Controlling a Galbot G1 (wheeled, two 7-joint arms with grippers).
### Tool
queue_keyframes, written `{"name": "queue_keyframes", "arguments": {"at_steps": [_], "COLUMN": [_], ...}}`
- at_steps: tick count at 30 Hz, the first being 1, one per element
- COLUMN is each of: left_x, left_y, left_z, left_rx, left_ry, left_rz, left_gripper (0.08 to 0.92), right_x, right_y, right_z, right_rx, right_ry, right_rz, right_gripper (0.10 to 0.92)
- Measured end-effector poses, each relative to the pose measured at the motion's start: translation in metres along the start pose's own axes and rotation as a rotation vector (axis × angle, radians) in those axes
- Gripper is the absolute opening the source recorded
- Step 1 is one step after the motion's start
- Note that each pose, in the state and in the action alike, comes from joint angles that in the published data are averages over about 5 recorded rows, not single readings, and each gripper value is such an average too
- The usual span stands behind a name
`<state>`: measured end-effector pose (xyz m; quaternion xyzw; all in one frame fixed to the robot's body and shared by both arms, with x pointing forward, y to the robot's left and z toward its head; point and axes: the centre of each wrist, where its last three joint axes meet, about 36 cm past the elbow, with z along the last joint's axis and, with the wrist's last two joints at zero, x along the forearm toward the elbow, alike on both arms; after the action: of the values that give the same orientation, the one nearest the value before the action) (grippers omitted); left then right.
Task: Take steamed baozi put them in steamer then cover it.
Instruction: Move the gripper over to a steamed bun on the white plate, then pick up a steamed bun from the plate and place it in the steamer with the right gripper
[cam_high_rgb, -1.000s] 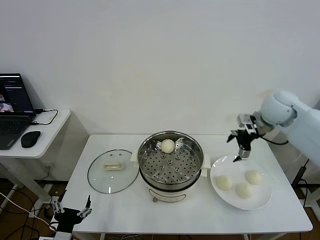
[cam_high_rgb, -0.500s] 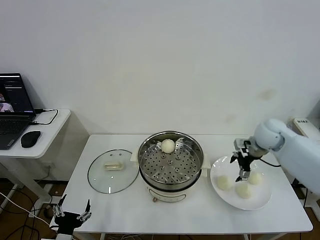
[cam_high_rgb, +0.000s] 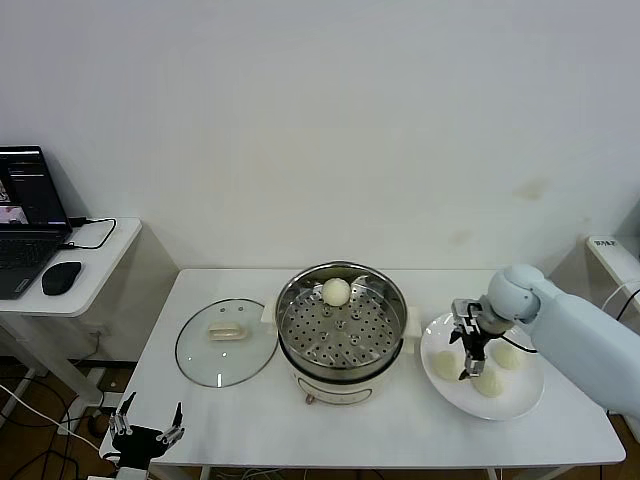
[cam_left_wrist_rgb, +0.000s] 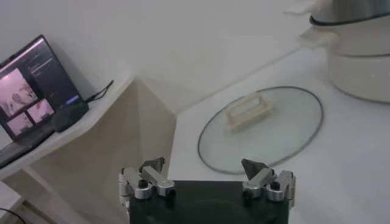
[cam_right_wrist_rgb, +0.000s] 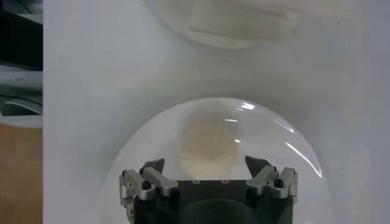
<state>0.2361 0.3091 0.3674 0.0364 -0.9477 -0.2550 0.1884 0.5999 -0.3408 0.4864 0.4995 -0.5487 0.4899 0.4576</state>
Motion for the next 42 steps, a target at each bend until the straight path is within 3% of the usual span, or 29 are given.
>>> {"name": "queue_keyframes", "arguments": {"at_steps": [23, 33, 42], "left_x": [-0.005, -0.008, -0.008], "left_y": [-0.002, -0.002, -0.001], "left_z": [0.006, 0.006, 0.005], "left_rx": [0.000, 0.002, 0.001], "left_ry": [0.015, 0.014, 0.010], "left_rz": [0.001, -0.001, -0.001], "left_gripper": [0.823, 0.823, 0.823], "right_x": [-0.031, -0.033, -0.020], "right_y": [-0.005, -0.006, -0.010], "right_z": [0.000, 0.003, 0.008], "right_rx": [-0.020, -0.035, -0.051], "right_ry": [0.014, 0.014, 0.001], "right_rz": [-0.003, -0.009, -0.001], "right_gripper": [0.816, 0.630, 0.570]}}
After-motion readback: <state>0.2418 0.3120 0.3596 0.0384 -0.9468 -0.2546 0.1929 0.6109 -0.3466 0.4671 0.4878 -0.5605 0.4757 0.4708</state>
